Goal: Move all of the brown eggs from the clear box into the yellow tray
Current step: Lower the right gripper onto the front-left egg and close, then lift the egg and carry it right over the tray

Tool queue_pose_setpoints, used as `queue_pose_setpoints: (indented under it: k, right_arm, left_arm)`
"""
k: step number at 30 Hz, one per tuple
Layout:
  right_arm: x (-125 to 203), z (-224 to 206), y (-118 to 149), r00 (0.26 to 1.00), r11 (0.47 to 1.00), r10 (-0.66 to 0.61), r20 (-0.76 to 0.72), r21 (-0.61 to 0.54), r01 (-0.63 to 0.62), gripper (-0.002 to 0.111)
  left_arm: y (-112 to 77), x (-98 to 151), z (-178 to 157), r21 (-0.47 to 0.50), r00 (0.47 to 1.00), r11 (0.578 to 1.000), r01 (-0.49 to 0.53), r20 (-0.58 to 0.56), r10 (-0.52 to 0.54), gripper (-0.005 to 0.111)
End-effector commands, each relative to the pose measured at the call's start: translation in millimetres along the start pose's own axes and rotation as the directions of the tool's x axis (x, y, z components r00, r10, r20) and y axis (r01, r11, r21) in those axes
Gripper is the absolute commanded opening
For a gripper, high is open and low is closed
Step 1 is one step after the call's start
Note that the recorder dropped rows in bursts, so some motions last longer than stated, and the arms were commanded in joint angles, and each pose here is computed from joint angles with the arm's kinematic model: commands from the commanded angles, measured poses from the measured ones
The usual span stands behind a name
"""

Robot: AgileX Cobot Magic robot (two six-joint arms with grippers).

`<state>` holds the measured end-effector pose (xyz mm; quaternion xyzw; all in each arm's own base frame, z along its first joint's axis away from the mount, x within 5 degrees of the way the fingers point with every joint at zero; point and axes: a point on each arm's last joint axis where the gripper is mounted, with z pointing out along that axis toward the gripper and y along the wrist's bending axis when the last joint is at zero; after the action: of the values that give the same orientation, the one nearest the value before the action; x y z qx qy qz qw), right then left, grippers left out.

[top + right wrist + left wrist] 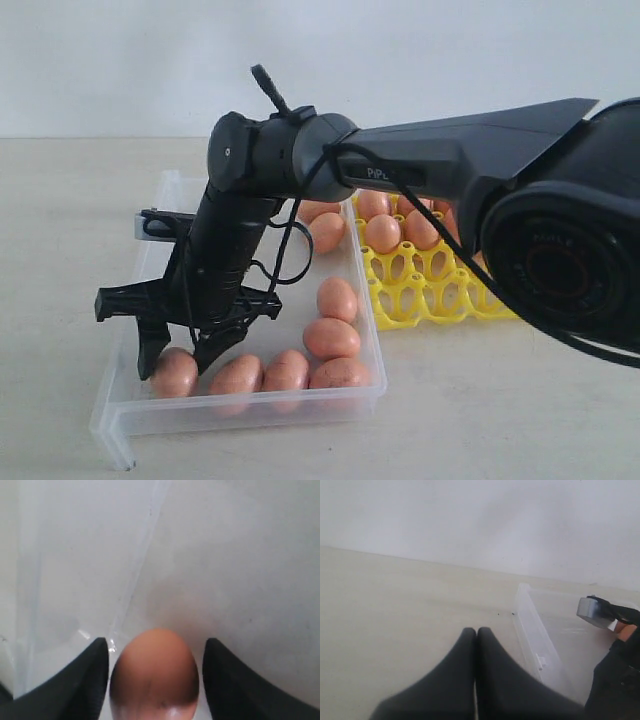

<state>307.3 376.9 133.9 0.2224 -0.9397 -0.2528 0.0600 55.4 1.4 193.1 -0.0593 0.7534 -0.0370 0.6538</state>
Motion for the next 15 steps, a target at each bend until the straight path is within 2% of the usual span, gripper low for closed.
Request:
queue_pose_setpoints:
  k: [1, 4, 5, 10, 15]
  right_arm:
    - [-4.5, 8.1, -4.7, 0.999, 1.0, -0.021, 0.035, 0.019, 0.02, 0.027]
    - [-4.7, 8.1, -4.7, 0.997, 0.998, -0.061, 0.036, 0.02, 0.06, 0.002]
    - [-5.2, 7.6, -5.5, 0.996, 0.996, -0.086, 0.037, 0.021, 0.085, 0.0]
    - [-11.0, 0.7, -8.8, 0.97, 0.973, -0.227, 0.085, 0.06, 0.222, 0.0]
    - [-26.2, -22.9, -20.9, 0.925, 0.935, -0.321, 0.201, 0.221, 0.277, 0.0]
  left_arm:
    - [0.0, 1.1, 0.2, 0.002, 1.0, 1.0, 0.006, -0.004, -0.006, -0.004]
    - [0.0, 1.1, 0.2, 0.002, 1.0, 1.0, 0.006, -0.004, -0.006, -0.004]
    - [0.0, 1.1, 0.2, 0.002, 1.0, 1.0, 0.006, -0.004, -0.006, -0.004]
    - [-0.1, 1.1, 0.2, 0.003, 1.0, 1.0, 0.01, -0.004, -0.01, -0.004]
    - [-0.1, 1.1, 0.2, 0.003, 1.0, 1.0, 0.01, -0.004, -0.01, -0.004]
